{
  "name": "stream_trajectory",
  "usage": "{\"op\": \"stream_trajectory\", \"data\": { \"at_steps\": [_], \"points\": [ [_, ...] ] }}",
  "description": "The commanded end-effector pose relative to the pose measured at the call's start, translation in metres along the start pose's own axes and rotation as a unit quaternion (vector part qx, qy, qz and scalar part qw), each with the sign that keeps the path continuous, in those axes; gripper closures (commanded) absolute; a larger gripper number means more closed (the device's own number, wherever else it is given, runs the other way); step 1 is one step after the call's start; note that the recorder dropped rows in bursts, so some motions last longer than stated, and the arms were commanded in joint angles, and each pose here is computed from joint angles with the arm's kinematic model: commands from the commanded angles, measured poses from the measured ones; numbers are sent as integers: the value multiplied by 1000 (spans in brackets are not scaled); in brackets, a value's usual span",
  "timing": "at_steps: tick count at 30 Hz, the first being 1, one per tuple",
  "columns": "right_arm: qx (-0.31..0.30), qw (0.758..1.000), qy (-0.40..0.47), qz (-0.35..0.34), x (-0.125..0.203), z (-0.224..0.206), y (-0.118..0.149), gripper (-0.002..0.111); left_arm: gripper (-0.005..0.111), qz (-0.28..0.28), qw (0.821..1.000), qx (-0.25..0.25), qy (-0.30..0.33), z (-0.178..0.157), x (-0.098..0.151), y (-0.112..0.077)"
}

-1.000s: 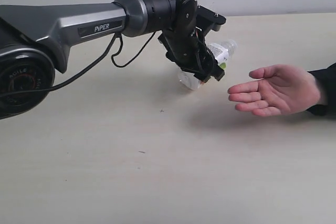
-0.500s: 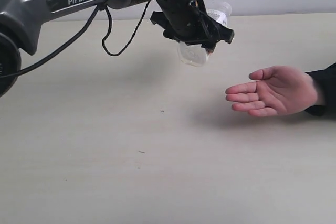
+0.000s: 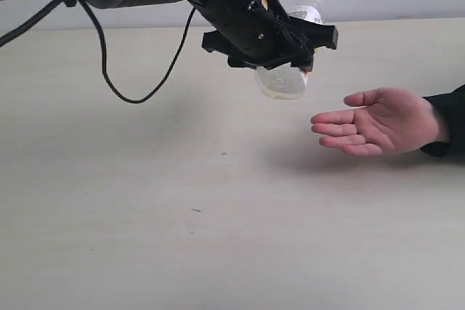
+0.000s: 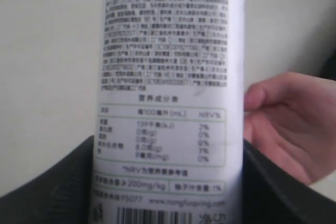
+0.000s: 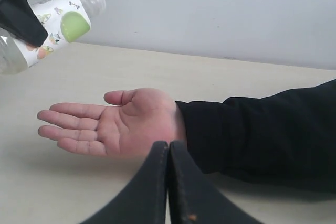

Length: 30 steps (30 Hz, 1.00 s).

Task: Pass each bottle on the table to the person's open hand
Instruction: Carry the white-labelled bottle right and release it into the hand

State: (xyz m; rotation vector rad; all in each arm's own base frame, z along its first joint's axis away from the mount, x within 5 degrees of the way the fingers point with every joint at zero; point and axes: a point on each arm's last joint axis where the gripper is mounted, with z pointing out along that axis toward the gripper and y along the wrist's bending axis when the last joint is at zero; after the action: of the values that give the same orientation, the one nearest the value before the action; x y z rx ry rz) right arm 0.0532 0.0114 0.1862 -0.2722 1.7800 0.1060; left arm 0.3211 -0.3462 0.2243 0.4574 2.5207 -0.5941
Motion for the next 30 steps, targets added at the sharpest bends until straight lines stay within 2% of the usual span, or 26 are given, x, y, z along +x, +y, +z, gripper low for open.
{"op": "stream_trajectory", "data": {
  "at_steps": [1, 6, 9, 15, 23, 30],
  "points": [
    [3, 1000, -4, 0, 1, 0, 0, 108, 107, -36, 996, 65, -40, -15, 19, -26],
    [3, 1000, -4, 0, 1, 0, 0, 108, 107, -123, 984, 124, -23, -6, 45, -54],
    [3, 1000, -4, 0, 1, 0, 0, 108, 107, -134, 980, 144, -23, 1, 58, -73],
    [3, 1000, -4, 0, 1, 0, 0, 108, 107, -221, 960, 170, -26, 17, 72, -89],
    [3, 1000, -4, 0, 1, 0, 0, 108, 107, -309, 937, 162, -18, 42, 84, -86],
    [3, 1000, -4, 0, 1, 0, 0, 108, 106, -300, 941, 155, -15, 49, 88, -84]
  ]
}}
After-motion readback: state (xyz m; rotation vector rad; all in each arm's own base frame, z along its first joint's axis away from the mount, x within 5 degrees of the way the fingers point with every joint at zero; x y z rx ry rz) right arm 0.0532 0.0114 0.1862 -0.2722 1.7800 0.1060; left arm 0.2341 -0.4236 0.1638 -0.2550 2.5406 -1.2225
